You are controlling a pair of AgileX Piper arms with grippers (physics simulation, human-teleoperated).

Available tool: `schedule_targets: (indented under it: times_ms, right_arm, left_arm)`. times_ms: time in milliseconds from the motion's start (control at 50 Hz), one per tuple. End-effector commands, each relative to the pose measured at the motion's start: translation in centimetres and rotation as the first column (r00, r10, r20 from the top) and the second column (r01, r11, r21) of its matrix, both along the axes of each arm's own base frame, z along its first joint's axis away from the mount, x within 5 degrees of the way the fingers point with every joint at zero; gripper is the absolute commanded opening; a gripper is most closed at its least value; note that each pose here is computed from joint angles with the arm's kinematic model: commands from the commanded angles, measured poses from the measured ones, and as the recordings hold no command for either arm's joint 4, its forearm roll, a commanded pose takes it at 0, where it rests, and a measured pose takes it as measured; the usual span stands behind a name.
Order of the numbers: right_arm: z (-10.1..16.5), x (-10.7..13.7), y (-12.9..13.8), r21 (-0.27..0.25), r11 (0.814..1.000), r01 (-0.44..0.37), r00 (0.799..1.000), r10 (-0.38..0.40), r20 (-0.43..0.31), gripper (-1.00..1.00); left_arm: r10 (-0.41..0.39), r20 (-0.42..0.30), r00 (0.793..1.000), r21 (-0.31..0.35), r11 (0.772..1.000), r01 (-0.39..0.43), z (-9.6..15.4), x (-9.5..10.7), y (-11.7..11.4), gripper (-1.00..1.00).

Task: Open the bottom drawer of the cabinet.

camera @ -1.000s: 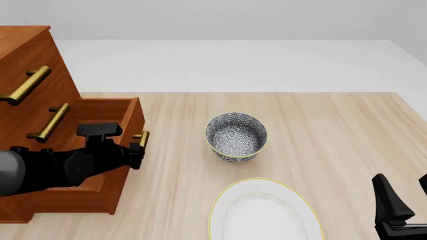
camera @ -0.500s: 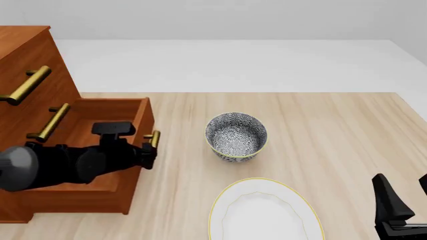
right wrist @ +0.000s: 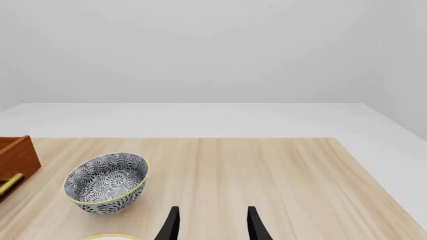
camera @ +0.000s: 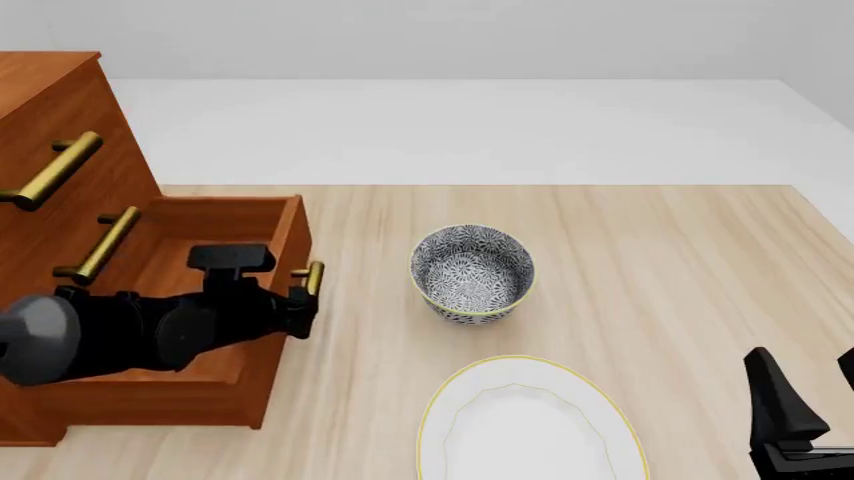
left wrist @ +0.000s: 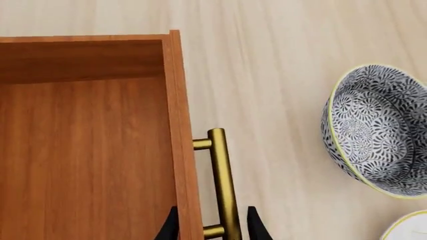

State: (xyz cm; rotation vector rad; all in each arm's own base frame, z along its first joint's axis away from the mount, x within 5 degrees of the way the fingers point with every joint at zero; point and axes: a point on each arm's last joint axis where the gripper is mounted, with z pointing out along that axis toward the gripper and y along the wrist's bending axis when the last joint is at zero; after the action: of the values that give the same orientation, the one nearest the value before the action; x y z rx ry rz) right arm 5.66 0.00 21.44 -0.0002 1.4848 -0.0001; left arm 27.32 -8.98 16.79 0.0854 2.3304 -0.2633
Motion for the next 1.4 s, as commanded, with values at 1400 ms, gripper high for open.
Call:
schedule_targets:
  times_ms: [1400]
  right_arm:
    - [0.0, 0.0, 0.0, 0.0, 1.0, 0.0, 1.0, 0.0, 0.0, 1.0]
  left_arm:
    - [-0.046, 0.176, 0.983, 0.072, 0.997, 0.034, 10.8, -2.7, 2.7, 1.0]
